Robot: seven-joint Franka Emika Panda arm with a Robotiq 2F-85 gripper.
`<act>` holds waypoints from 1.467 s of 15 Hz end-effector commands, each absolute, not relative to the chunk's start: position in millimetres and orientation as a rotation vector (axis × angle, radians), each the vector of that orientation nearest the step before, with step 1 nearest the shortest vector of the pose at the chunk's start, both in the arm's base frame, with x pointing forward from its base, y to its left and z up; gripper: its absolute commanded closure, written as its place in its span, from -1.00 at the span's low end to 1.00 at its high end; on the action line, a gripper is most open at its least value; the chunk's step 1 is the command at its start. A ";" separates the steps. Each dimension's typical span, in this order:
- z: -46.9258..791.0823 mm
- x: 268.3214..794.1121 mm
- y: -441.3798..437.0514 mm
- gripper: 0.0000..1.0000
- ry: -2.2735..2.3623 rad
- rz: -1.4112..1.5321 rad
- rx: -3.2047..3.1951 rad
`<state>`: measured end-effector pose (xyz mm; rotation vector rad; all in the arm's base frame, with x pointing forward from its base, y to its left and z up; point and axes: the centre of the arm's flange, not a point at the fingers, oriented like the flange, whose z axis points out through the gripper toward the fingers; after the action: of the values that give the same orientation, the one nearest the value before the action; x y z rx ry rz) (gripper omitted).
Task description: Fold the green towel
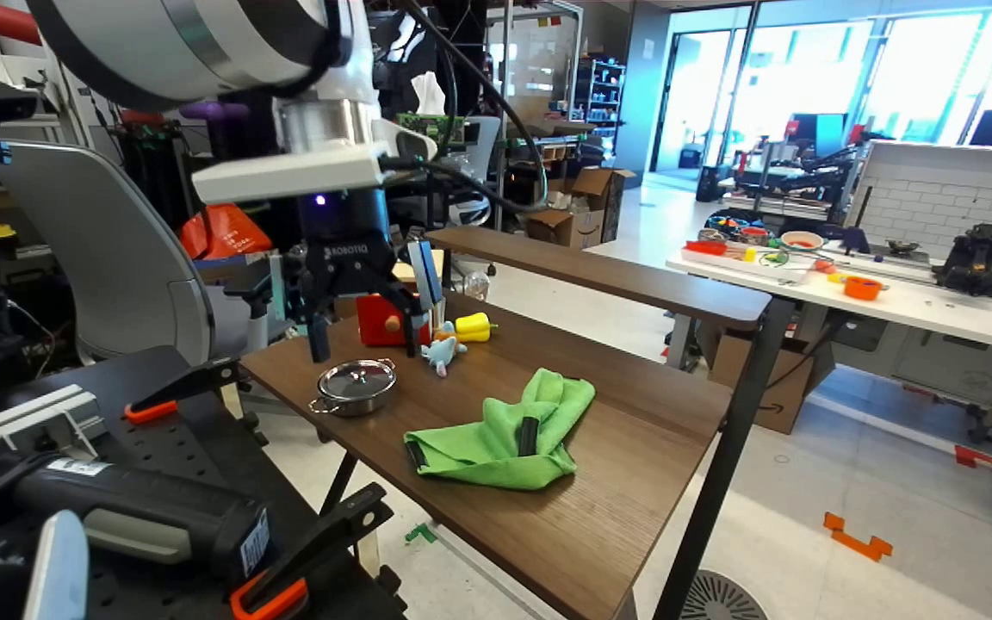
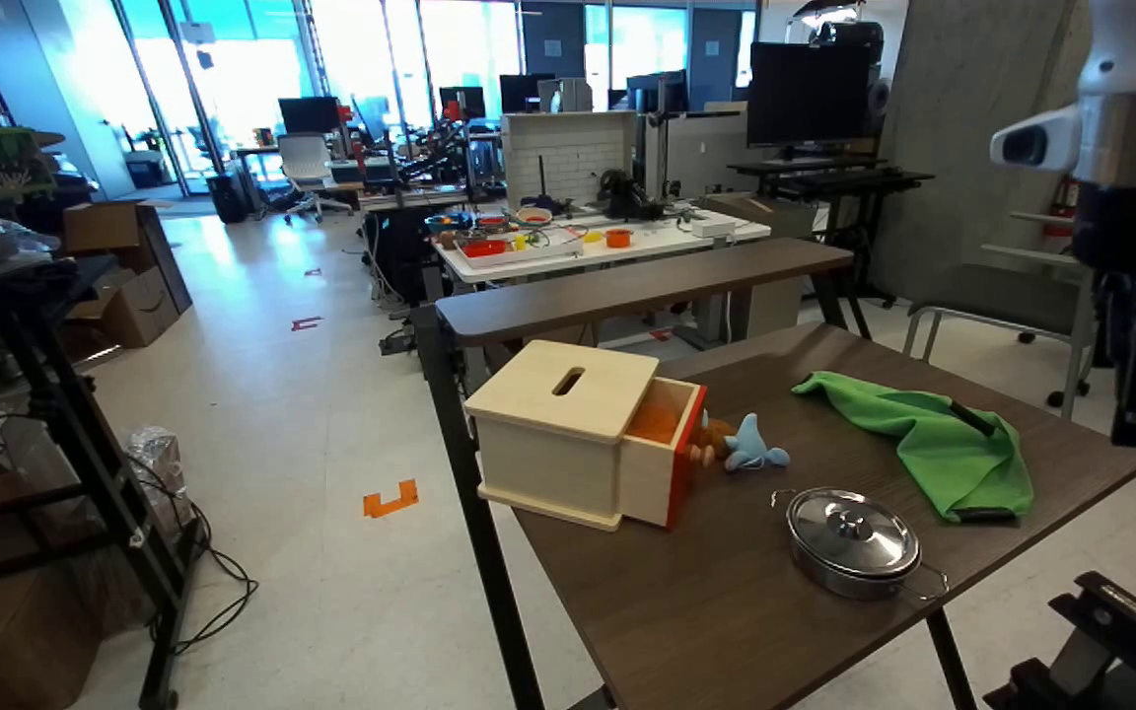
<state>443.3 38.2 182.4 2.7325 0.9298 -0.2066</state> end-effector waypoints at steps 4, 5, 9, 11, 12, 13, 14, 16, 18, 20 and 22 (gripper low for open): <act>97.8 488.1 18.6 -1.00 1.019 -0.441 2.724; 89.3 490.6 18.8 -1.00 1.025 -0.465 2.724; 61.4 503.4 23.7 -1.00 1.034 -0.542 2.720; 52.3 512.0 26.6 -1.00 1.025 -0.564 2.714; 49.1 515.6 28.2 -1.00 1.021 -0.571 2.711; 46.9 518.6 30.1 -0.50 1.016 -0.577 2.709; 44.6 521.7 31.0 -0.47 1.015 -0.585 2.705; 39.6 527.5 30.8 -0.16 1.013 -0.599 2.697; 33.7 531.2 27.8 0.16 1.001 -0.621 2.687; 28.4 534.3 23.3 0.47 0.990 -0.638 2.679; 26.3 536.5 21.8 0.74 0.978 -0.662 2.675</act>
<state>523.9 27.2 36.0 2.7025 0.9789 -0.6100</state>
